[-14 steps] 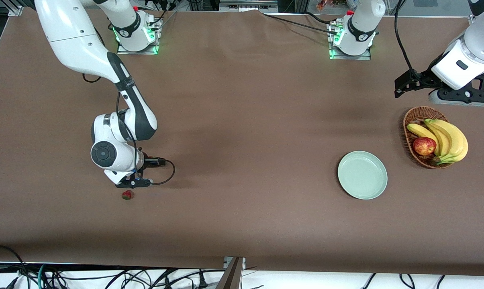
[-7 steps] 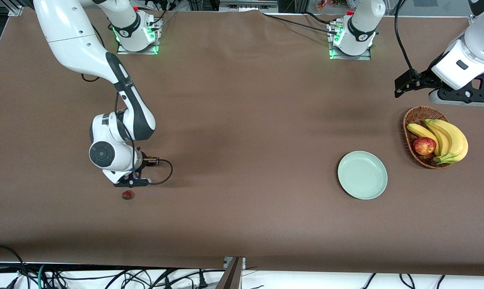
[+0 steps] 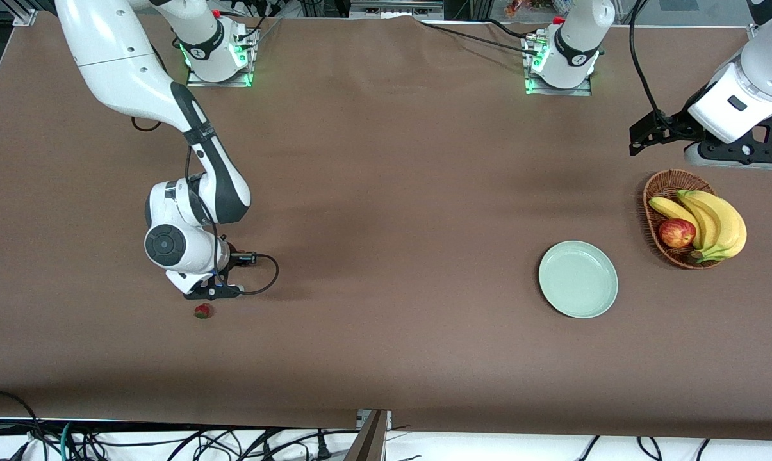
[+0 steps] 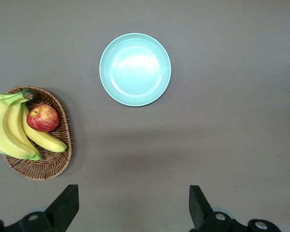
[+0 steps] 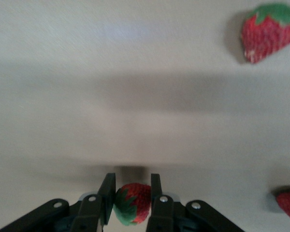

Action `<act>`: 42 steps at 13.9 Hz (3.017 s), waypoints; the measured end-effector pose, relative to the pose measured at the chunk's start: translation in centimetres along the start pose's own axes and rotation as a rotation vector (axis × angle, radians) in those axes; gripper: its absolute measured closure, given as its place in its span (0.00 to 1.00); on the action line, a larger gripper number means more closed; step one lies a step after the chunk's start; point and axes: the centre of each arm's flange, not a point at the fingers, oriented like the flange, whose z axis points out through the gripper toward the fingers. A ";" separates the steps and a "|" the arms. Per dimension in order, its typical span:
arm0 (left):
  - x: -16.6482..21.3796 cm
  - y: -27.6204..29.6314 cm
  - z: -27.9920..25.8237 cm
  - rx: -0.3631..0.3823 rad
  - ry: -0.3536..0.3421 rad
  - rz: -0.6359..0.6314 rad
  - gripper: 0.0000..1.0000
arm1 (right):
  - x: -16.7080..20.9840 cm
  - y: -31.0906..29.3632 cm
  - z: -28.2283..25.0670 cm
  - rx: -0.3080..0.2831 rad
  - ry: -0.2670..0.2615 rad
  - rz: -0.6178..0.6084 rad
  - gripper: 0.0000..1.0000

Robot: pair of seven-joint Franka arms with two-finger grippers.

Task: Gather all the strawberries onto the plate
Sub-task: 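Close the right gripper on the strawberry and lift it, then carry the strawberry to mid-table and set it down with the right gripper, then grasp the strawberry with the left gripper while the right gripper reaches another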

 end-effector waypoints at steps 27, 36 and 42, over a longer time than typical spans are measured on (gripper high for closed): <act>0.0 -0.4 0.0 0.000 -0.006 -0.007 0.00 | -10.7 -45.0 1.7 0.374 0.335 0.315 0.32; 5.6 4.3 11.8 -0.064 -0.140 0.059 0.00 | 3.7 -22.3 -6.6 0.096 0.284 0.067 0.00; 10.3 11.8 25.7 -0.096 -0.123 0.039 0.00 | 8.6 -3.5 -4.8 0.010 0.143 -0.084 0.00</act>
